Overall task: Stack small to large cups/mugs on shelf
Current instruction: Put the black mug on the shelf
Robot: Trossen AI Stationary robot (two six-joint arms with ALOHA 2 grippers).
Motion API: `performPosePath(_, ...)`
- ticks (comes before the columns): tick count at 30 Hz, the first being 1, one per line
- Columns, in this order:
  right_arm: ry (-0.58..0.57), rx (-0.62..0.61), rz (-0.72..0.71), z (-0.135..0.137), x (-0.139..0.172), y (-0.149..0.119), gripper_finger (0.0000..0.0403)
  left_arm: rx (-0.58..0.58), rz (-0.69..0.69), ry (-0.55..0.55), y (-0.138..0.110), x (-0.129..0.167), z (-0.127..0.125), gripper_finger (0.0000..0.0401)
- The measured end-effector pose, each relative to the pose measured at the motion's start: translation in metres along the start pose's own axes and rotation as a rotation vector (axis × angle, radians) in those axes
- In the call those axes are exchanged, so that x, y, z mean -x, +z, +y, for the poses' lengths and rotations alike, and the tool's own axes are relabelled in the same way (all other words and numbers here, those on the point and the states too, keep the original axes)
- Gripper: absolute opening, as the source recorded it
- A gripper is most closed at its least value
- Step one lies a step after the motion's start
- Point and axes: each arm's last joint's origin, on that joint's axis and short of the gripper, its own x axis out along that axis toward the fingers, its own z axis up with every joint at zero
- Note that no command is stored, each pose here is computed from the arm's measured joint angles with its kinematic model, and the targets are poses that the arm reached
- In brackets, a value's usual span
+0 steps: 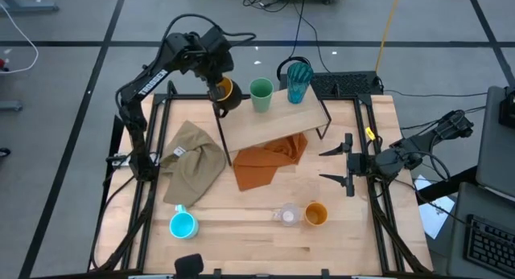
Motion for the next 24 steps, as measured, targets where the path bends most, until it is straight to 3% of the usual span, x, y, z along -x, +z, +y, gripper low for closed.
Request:
performPosePath(14, 0.0, 0.012, 0.018, 0.0, 0.0001, -0.0019, 0.0274, 0.192, -0.014, -0.039, -0.0017, -0.0025, 0.0075, 0.0011)
performPosePath(24, 0.0, 0.018, 0.029, 0.0, 0.0001, -0.0031, 0.0274, 0.211, -0.007, -0.079, 0.0004, -0.0057, 0.0035, 0.0011)
